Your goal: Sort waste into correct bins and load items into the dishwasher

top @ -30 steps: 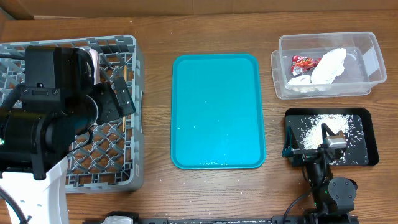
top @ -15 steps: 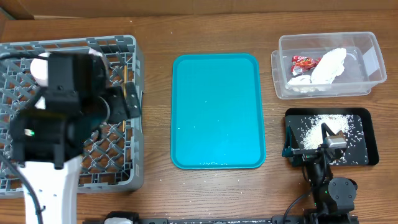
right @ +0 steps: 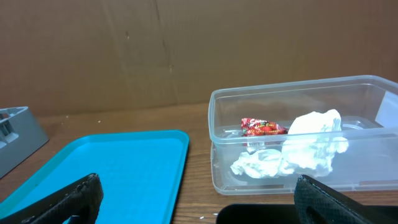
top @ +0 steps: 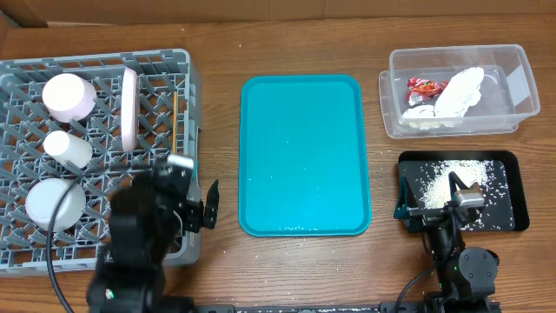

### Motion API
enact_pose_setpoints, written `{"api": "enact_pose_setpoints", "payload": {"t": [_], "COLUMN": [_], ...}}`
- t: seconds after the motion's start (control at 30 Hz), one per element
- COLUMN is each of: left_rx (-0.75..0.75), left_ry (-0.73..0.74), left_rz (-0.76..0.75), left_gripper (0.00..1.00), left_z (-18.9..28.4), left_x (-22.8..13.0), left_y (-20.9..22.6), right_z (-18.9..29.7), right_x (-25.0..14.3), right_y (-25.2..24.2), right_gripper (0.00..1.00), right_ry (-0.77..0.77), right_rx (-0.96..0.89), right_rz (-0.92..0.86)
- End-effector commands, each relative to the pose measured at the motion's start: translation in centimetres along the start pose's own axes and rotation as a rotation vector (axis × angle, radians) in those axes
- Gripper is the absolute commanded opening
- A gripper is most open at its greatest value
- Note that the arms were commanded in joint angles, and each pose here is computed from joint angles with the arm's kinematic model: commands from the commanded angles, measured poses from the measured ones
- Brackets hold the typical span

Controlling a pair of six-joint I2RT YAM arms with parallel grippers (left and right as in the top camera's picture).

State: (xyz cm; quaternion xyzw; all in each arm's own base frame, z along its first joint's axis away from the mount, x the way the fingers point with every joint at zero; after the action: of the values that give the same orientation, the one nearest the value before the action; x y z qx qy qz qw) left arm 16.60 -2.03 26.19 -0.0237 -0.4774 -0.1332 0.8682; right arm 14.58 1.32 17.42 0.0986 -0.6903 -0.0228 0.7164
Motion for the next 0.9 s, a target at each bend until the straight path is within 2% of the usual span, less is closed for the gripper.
{"api": "enact_pose_setpoints", "payload": {"t": [0.0,0.17,0.37,0.53,0.7,0.8,0.87], "left_rx": [0.030,0.077,0.116,0.216,0.242,0.247,0.252], "left_ry": [-0.095,-0.236,-0.392,-0.501,-0.492,-0.434,-0.455], "left_rz": [-0.049,-0.061,-0.038,0.087,0.105,0.108,0.099], "left_gripper": [1.00,1.00,1.00,1.00,1.00,1.00,1.00], "left_z": [-0.4,-1.6,-3.2,-4.0,-3.7,-3.9,-3.7], "left_x": [-2.6,-5.4,-7.1,-8.6,-9.0,-9.9,-9.7], "left_y": [-0.3,-0.5,-0.5,0.1,0.3,0.2,0.3], "right_z": [0.0,0.0,0.0,0.0,0.0,0.0,0.0], "right_x": [-0.2,-0.2,-0.2,-0.2,-0.2,-0.2,-0.2], "right_y": [-0.2,-0.2,-0.2,-0.2,-0.2,-0.2,-0.2], "right_gripper": [1.00,1.00,1.00,1.00,1.00,1.00,1.00], "right_ry": [-0.006,-0.006,-0.006,-0.006,-0.006,-0.006,-0.006], "right_rx": [-0.013,-0.013,-0.013,-0.013,-0.013,-0.013,-0.013], "right_rz": [-0.004,-0.005,-0.005,-0.004,-0.004,-0.004,-0.004]}}
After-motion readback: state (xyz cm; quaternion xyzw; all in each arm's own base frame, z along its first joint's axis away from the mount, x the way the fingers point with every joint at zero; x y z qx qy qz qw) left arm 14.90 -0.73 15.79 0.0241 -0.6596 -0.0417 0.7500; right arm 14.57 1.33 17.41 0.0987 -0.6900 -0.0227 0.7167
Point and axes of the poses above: each gripper's point midway between its finger pads, its own z axis back along the fingers, its own y axis along the line the jaws close on, x = y × z, the point moved 10 cm from there along z, back along the fingers, and after that the axes turned 2 degrees about -z, right-handed, at the moved point
